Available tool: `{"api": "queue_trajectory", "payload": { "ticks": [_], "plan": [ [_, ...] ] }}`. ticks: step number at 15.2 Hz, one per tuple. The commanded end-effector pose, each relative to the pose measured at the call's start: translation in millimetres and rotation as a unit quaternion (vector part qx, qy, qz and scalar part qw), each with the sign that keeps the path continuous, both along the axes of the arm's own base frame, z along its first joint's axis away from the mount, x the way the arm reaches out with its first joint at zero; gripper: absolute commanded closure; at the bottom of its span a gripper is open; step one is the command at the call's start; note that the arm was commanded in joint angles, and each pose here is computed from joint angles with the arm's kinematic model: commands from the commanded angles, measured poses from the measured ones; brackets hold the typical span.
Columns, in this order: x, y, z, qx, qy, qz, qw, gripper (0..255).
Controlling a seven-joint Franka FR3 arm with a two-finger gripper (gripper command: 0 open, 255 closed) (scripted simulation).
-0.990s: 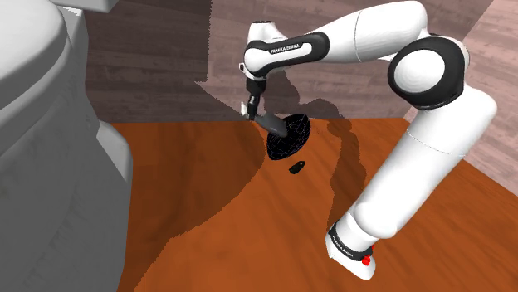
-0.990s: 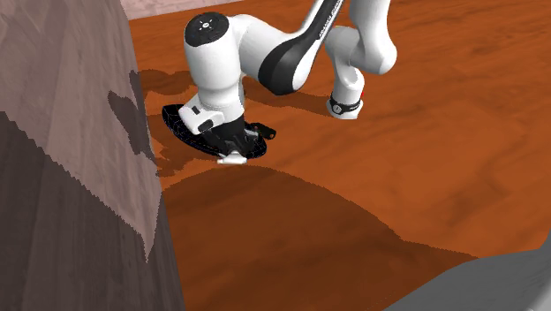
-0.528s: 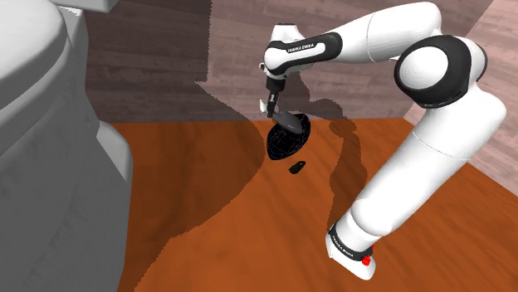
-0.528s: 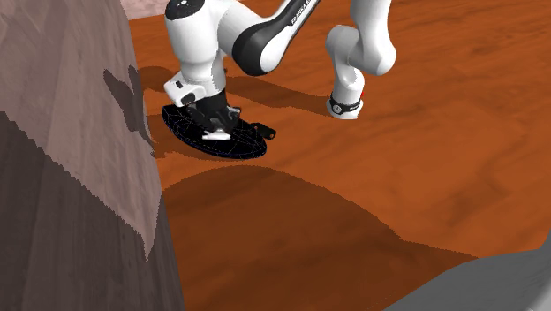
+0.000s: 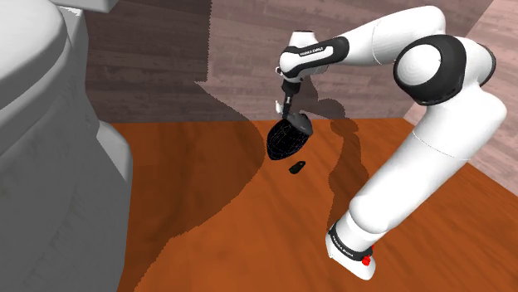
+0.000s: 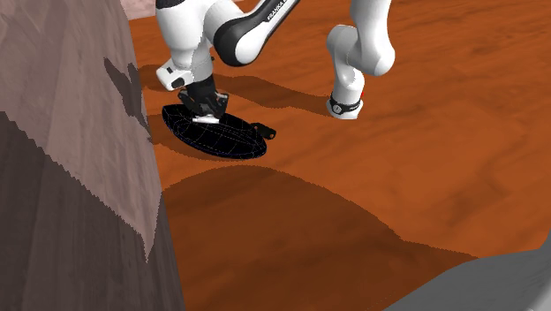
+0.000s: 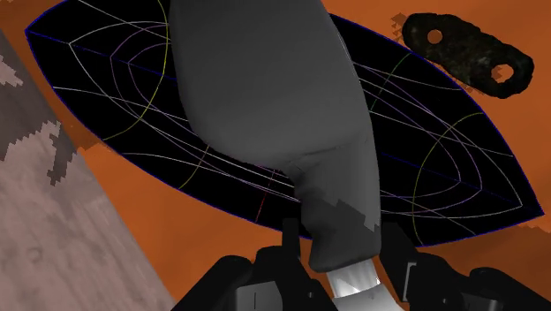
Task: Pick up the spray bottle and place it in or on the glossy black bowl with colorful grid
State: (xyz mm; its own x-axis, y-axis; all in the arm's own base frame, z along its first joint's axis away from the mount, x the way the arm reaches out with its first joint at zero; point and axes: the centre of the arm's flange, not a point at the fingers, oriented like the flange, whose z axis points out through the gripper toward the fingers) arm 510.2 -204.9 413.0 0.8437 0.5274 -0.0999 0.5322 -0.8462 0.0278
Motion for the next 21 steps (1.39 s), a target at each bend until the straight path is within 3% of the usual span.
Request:
{"api": "queue_trajectory", "payload": {
  "ticks": [1,12,20,21],
  "plan": [
    [0,-4,-10,0.000,0.000,0.000,1.0000,255],
    [0,-4,-68,0.000,0.000,0.000,1.0000,255],
    [0,-4,-68,0.000,0.000,0.000,1.0000,255],
    [0,-4,-68,0.000,0.000,0.000,1.0000,0]
  ]
}}
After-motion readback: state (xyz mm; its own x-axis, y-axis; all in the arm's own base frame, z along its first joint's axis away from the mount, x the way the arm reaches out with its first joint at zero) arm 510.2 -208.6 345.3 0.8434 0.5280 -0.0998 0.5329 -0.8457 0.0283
